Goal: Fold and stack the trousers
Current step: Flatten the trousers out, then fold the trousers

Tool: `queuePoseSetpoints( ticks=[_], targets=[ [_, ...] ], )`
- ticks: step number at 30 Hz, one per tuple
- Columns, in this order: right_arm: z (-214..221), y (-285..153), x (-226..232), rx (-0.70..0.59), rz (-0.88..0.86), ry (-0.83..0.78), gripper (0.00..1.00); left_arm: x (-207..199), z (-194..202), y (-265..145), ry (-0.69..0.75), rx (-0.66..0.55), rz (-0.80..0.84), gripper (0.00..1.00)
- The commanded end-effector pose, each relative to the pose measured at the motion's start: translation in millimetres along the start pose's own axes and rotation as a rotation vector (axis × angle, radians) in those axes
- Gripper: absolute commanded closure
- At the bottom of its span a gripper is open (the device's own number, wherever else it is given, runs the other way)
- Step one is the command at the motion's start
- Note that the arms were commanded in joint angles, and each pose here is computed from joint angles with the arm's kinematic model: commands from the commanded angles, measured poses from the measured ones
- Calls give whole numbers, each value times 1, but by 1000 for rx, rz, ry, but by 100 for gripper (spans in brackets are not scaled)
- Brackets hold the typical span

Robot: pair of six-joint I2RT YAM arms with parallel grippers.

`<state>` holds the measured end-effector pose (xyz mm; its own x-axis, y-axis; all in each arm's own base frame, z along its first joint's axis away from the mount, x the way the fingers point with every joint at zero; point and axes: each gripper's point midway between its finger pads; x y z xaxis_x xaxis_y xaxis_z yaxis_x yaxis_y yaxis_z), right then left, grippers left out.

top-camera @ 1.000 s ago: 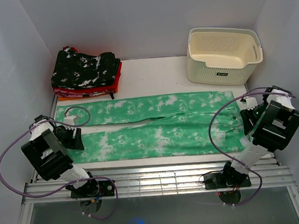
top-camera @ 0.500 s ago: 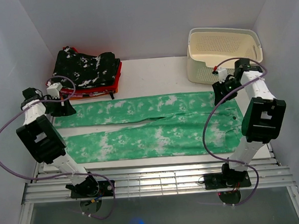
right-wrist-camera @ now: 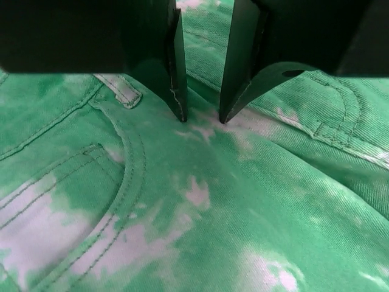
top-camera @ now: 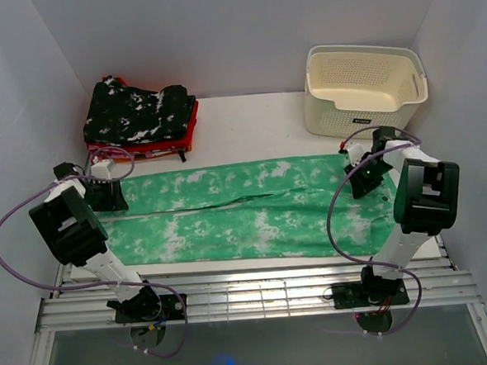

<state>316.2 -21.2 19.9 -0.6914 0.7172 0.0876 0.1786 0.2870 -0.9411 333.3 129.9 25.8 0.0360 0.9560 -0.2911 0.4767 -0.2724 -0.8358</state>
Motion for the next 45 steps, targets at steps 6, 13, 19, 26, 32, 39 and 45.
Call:
queuePoseSetpoints(
  ticks=[6, 13, 19, 26, 32, 39, 45],
  targets=[
    [46, -27, 28, 99, -29, -126, 73, -6, 66, -33, 97, 187, -26, 43],
    [-6, -89, -9, -61, 32, -187, 63, -32, -3, -81, 242, 29, 106, 30],
    [-43, -112, -86, -146, 77, -226, 32, -53, -77, -104, 330, -232, 229, 19],
    [-58, -90, -124, -146, 31, -308, 19, -51, -115, -105, 293, -359, 318, 2],
    [-51, -56, -129, -122, 5, -403, 18, -41, -123, -107, 327, -424, 338, 2],
    [-21, -2, -110, 2, -109, -477, 24, -19, -118, -93, 363, -370, 322, 6],
    [0, 20, -106, 91, -118, -528, 43, 4, -101, -71, 453, -213, 365, 13]
  ],
)
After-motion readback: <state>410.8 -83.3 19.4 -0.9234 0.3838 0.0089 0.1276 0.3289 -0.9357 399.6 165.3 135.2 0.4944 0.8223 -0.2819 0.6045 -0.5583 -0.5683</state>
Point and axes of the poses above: each gripper's point midway between its finger pads, its own y axis out along the fingers, its own x axis along the line the jaws close on, z = x × y, and after that the axes turned 9 degrees about -y, right-handed
